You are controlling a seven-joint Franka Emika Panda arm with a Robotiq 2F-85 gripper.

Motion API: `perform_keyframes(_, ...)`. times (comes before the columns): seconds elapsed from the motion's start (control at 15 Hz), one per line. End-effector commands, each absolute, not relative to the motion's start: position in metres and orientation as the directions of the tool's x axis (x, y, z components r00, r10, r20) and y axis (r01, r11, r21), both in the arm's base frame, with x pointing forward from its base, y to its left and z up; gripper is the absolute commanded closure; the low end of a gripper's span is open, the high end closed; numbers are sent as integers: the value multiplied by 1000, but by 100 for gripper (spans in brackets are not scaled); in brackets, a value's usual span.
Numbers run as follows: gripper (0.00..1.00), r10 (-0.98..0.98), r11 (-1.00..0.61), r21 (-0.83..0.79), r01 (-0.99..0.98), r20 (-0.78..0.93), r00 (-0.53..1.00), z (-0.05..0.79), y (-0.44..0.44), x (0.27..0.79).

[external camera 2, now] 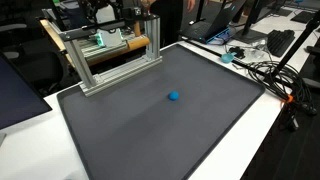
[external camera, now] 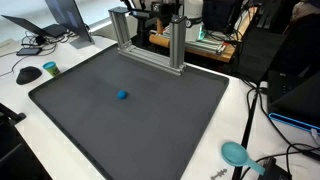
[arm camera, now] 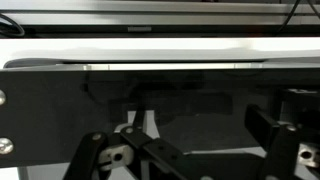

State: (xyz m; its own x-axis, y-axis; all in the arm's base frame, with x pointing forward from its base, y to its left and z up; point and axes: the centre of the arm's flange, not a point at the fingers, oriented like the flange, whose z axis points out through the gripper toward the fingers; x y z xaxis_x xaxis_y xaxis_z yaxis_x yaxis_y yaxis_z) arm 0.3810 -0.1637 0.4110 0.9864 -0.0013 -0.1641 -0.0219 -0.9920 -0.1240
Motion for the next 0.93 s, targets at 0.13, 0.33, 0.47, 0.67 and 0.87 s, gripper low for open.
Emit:
perform_keyframes(0.13, 0, -1, -992, -124, -22, -164, 986, 411, -164, 381)
perform_keyframes(0.33, 0, -2, -995, -100, -15, -127, 992, 429, -151, 372)
perform_keyframes(0.47, 0, -2, -997, -72, -8, -86, 996, 452, -129, 355)
perform_keyframes(0.67, 0, -56, -997, -59, -59, -42, 998, 479, -101, 335)
perform_keyframes(0.87, 0, -89, -990, -107, -87, 18, 996, 498, -68, 312)
